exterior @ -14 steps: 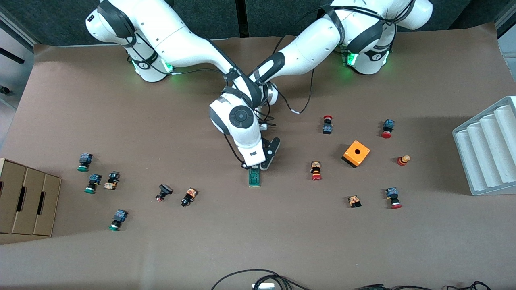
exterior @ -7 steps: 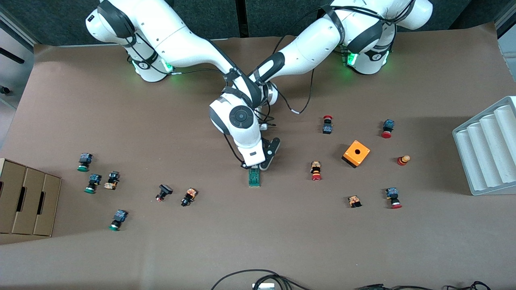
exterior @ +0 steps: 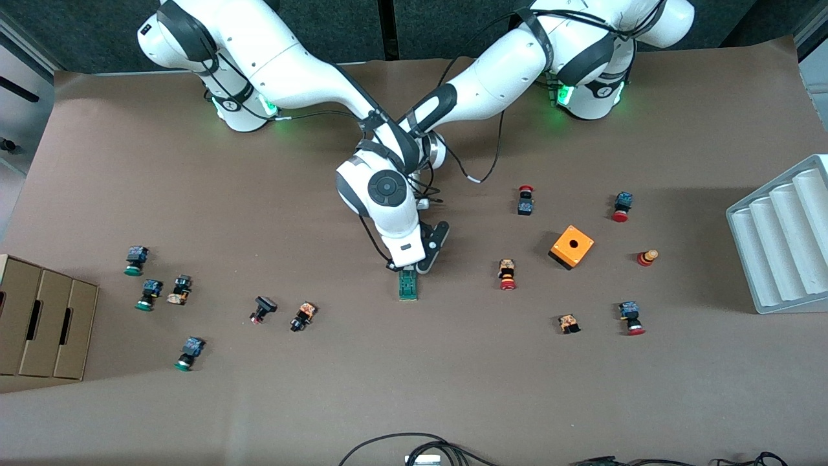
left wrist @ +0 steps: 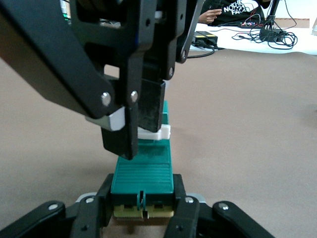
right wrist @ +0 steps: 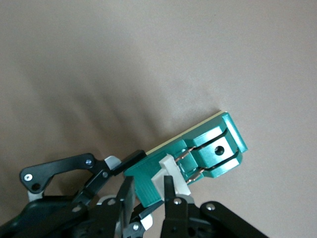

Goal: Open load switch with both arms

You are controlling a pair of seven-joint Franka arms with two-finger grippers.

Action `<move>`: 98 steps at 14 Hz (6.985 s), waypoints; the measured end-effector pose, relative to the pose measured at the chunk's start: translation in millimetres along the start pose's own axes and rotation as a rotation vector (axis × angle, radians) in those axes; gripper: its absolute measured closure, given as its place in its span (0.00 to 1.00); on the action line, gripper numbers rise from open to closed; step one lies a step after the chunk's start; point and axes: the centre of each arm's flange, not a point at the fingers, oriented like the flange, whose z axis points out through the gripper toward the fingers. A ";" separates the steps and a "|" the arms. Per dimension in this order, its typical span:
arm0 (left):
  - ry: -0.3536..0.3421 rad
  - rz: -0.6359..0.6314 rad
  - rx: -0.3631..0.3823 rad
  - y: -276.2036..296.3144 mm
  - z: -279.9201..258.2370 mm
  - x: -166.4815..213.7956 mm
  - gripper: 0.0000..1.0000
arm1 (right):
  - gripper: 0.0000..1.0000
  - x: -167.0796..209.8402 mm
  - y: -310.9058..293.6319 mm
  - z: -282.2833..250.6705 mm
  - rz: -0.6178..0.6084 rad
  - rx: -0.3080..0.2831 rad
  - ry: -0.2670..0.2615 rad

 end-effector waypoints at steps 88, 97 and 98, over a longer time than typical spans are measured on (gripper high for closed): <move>-1.112 0.458 -0.139 -228.7 6.3 502.5 0.00 | 0.00 -415.5 376.0 -312.2 1.060 0.027 -0.012; -1.230 0.161 0.018 -437.1 46.7 572.1 0.00 | 0.00 -383.3 338.8 -346.9 1.171 -0.057 -0.033; -1.232 0.141 0.030 -450.9 49.1 573.2 0.00 | 0.00 -384.5 338.8 -348.5 1.185 -0.053 -0.027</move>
